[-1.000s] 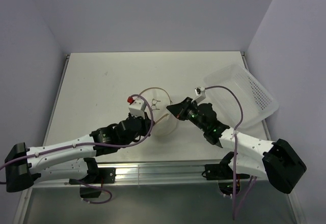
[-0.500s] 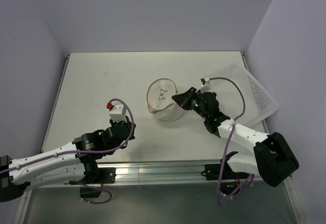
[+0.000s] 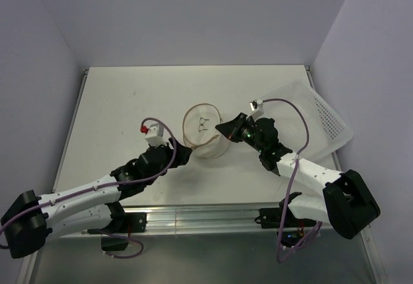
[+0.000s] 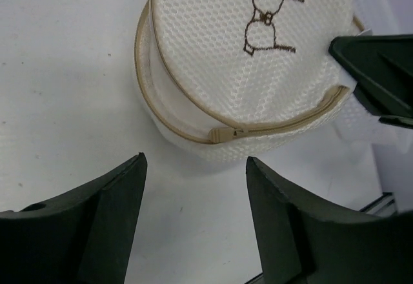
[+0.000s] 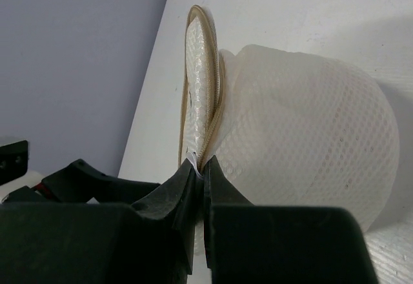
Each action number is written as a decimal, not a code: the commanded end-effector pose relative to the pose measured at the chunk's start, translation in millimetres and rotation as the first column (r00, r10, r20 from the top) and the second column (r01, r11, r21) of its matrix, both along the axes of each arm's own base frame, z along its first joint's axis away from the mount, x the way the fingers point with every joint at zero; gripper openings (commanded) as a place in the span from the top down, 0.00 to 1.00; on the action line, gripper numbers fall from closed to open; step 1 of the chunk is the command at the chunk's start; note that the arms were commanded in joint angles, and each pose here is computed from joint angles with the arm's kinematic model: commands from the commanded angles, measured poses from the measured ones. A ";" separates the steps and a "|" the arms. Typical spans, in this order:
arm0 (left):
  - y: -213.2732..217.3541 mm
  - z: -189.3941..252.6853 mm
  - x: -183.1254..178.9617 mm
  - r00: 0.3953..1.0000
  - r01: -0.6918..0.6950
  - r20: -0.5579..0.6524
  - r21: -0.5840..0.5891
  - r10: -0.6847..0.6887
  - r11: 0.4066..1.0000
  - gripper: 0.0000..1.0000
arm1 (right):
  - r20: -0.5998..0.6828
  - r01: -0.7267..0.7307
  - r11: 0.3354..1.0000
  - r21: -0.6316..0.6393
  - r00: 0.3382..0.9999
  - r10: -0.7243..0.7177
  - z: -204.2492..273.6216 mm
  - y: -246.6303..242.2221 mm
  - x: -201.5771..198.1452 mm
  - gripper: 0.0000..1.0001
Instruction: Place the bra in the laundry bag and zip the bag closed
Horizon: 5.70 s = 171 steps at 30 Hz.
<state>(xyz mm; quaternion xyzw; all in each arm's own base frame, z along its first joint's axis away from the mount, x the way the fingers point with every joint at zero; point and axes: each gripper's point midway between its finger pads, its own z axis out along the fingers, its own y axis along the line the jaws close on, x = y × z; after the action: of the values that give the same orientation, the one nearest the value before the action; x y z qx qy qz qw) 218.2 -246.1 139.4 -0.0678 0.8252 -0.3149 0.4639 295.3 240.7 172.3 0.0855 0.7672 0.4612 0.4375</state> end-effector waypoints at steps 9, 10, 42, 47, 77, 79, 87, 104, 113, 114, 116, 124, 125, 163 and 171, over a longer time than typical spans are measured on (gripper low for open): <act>-24.0 43.5 4.0 0.991 0.112 0.114 -0.389 -0.072 0.914 0.34 | 0.073 -0.066 0.996 0.052 0.995 0.062 23.9 8.9 -7.9 1.00; -26.1 40.6 4.6 0.991 0.116 0.112 -0.388 -0.079 0.914 0.36 | 0.073 -0.064 0.996 0.054 0.995 0.060 24.5 8.7 -7.8 1.00; -31.0 17.9 3.8 0.992 0.125 0.078 -0.418 -0.101 0.900 0.56 | 0.077 -0.069 0.996 0.060 0.995 0.064 24.3 8.2 -10.5 1.00; -33.4 17.6 3.5 0.991 0.128 0.078 -0.438 -0.105 0.890 0.63 | 0.075 -0.074 0.995 0.066 0.995 0.069 24.7 9.3 -10.8 1.00; -24.0 63.2 4.2 0.983 0.114 0.182 -0.457 -0.033 0.882 1.00 | -0.074 0.004 0.997 -0.078 0.997 -0.009 -21.3 -6.2 -45.5 0.05; -25.8 63.9 2.1 0.983 0.093 0.183 -0.445 -0.011 0.891 1.00 | -0.080 -0.010 0.999 -0.040 0.997 0.007 -17.2 3.8 -59.4 0.05; -41.2 63.5 -15.8 0.981 0.108 0.193 -0.434 -0.024 0.895 1.00 | -0.069 -0.099 0.994 0.056 0.992 0.102 7.8 43.1 -91.9 0.09; -47.4 54.3 -25.4 0.977 0.135 0.205 -0.378 -0.060 0.916 1.00 | -0.099 0.044 0.996 0.077 0.994 -0.037 -4.1 34.3 -70.4 0.42; -53.4 44.7 -28.0 0.979 0.132 0.191 -0.345 -0.069 0.929 1.00 | -0.096 0.014 0.995 0.094 0.995 -0.005 -0.1 41.8 -71.3 0.76; -52.5 44.1 -27.0 0.980 0.124 0.187 -0.343 -0.062 0.931 1.00 | -0.094 0.017 0.995 0.095 0.996 -0.008 -0.3 40.7 -71.5 0.81; -49.7 42.1 -25.4 0.982 0.108 0.183 -0.334 -0.048 0.936 1.00 | -0.088 0.027 0.996 0.089 0.996 -0.020 -0.4 37.2 -71.5 0.96; -7.9 10.2 -13.6 0.981 -0.035 0.184 -0.123 0.058 0.992 1.00 | -0.060 0.009 0.996 0.088 0.998 -0.003 5.5 19.9 -58.0 1.00; -1.5 12.3 -13.7 0.979 -0.050 0.189 -0.124 0.073 0.991 1.00 | -0.054 -0.010 0.996 0.085 0.998 0.014 6.8 19.2 -57.5 1.00; -49.2 58.1 -34.3 0.976 0.094 0.214 -0.264 -0.037 0.960 1.00 | -0.055 -0.171 0.984 0.051 0.983 0.173 3.7 46.5 -81.7 0.33; -46.3 52.9 -36.8 0.978 0.096 0.204 -0.257 -0.043 0.962 1.00 | -0.066 -0.134 0.990 0.046 0.988 0.137 -1.0 48.1 -71.9 0.45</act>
<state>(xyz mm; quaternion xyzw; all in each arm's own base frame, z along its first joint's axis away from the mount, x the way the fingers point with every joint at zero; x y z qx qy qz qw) 185.0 -284.4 167.8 -0.0642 0.7501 -0.4067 0.5176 209.9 283.5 153.1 0.0466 0.7960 0.4920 0.3495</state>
